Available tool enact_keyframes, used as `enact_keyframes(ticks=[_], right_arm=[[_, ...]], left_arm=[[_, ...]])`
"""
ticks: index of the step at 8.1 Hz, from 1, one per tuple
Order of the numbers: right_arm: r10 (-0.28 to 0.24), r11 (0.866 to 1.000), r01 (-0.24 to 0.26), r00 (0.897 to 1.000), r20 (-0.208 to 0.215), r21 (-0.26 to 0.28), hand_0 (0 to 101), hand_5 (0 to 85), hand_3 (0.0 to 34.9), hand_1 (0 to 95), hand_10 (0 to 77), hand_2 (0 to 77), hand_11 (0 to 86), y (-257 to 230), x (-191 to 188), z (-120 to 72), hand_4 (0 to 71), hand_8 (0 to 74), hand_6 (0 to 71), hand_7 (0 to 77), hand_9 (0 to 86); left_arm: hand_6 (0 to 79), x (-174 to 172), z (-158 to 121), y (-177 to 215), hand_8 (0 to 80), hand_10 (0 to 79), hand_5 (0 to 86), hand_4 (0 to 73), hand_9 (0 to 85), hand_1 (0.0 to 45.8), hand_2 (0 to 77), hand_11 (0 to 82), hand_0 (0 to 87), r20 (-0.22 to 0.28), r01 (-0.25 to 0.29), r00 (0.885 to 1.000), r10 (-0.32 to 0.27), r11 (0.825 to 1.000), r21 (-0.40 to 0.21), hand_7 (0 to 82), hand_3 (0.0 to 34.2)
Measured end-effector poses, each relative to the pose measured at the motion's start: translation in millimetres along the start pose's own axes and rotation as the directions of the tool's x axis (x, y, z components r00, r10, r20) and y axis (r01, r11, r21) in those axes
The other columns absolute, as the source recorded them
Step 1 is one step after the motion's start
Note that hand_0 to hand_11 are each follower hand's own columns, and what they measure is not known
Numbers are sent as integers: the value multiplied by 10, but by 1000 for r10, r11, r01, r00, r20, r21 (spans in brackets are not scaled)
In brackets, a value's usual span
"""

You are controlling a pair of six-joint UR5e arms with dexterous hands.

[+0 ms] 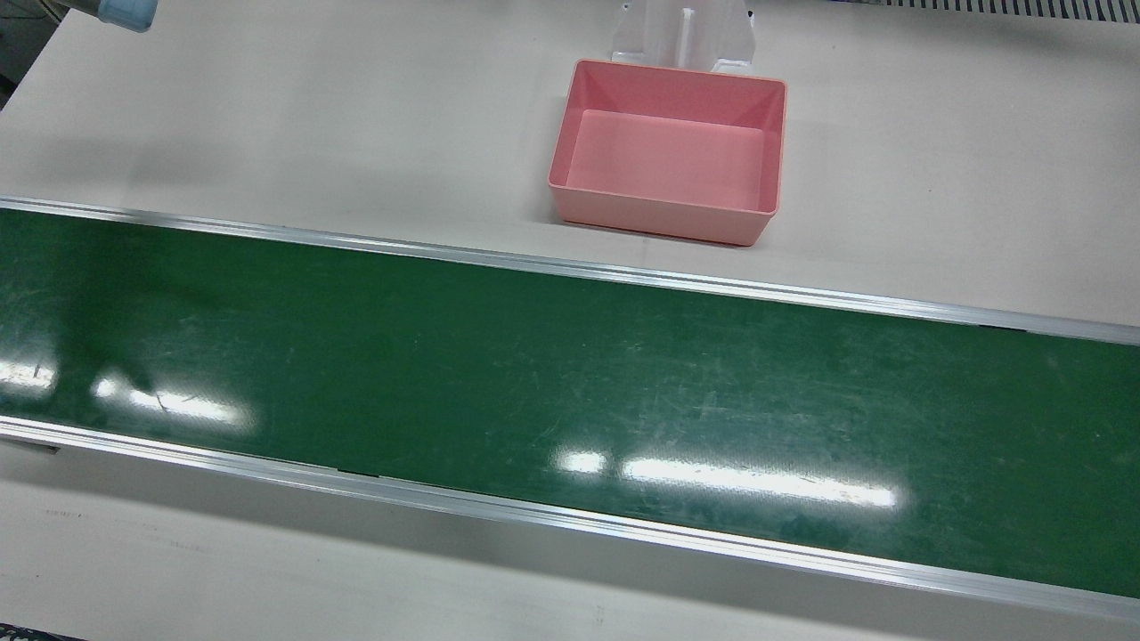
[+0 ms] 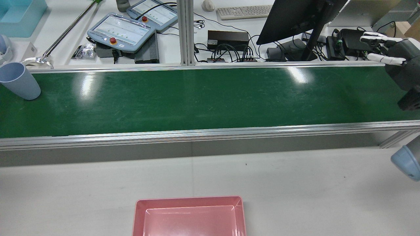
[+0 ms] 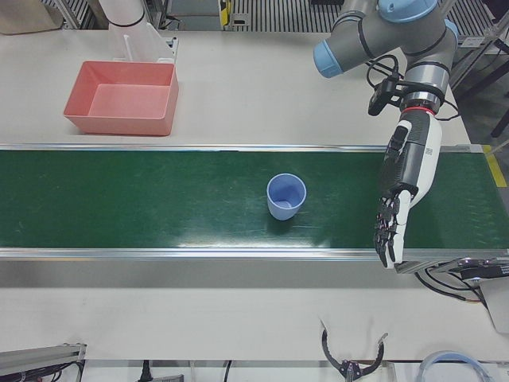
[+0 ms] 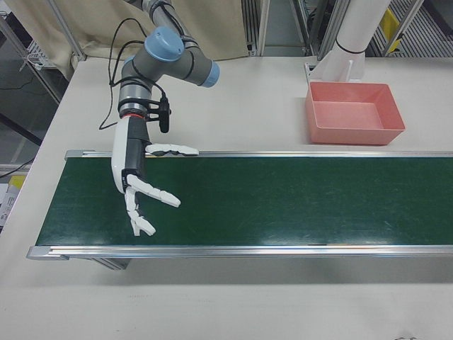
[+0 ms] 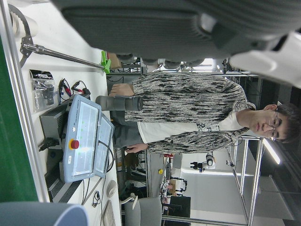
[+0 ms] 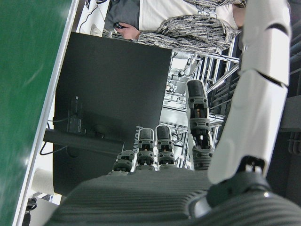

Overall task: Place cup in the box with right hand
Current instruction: 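Move the right hand forward over the conveyor toward the approaching cup, then hold the open right hand on the belt, waiting for the blue cup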

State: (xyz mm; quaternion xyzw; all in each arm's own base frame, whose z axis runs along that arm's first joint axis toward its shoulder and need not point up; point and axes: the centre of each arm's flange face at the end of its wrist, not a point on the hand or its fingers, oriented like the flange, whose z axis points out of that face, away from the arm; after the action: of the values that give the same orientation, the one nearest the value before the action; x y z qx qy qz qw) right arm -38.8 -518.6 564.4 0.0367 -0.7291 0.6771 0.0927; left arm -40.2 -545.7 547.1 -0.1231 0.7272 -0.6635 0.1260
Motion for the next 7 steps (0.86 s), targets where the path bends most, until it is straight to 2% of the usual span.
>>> enact_keyframes(ticks=[1,2,3,4,5,6,7], right_arm=[[1,1000,-1,1000,-3,5,540,65,0,158,49,136,82,197,208,121,278,104,71,267,196],[1,1000,-1,1000,-5,10,554,65,0,131,49,27,82,359,388,207,311,104,71,267,196],[1,1000,-1,1000,-7,15,555,60,0,158,44,11,82,522,562,260,316,104,71,267,207],[2,1000,-2,1000,-9,18,557,60,0,147,38,11,76,693,750,272,322,104,71,267,207],[6,1000,-6,1000,-13,11,534,60,0,136,33,76,38,864,968,282,349,104,71,267,207],[9,1000,-9,1000,-16,1,535,60,0,169,27,82,60,1001,1146,296,349,104,71,267,207],[6,1000,-6,1000,-18,-7,535,60,0,169,33,82,44,1080,1258,301,338,104,71,267,207]], left_arm=[[5,0,0,-2,0,0,5,11,0,5,11,0,0,0,0,1000,0,1000,0,5,0],[5,0,1,-1,0,0,5,11,0,5,11,0,0,0,0,1000,0,1000,0,5,0],[5,0,2,1,0,0,5,11,0,5,11,0,0,0,0,1000,0,1000,0,5,0],[5,0,2,0,0,0,5,11,0,5,11,0,0,0,0,1000,0,1000,0,5,0],[5,0,3,-2,0,0,0,11,0,5,11,0,0,0,1,1000,-1,1000,0,5,0],[5,0,2,-4,0,0,5,11,0,5,11,0,0,0,1,1000,-1,1000,0,5,0],[5,0,2,-4,0,0,5,11,0,5,11,0,0,0,0,1000,0,1000,1,5,0]])
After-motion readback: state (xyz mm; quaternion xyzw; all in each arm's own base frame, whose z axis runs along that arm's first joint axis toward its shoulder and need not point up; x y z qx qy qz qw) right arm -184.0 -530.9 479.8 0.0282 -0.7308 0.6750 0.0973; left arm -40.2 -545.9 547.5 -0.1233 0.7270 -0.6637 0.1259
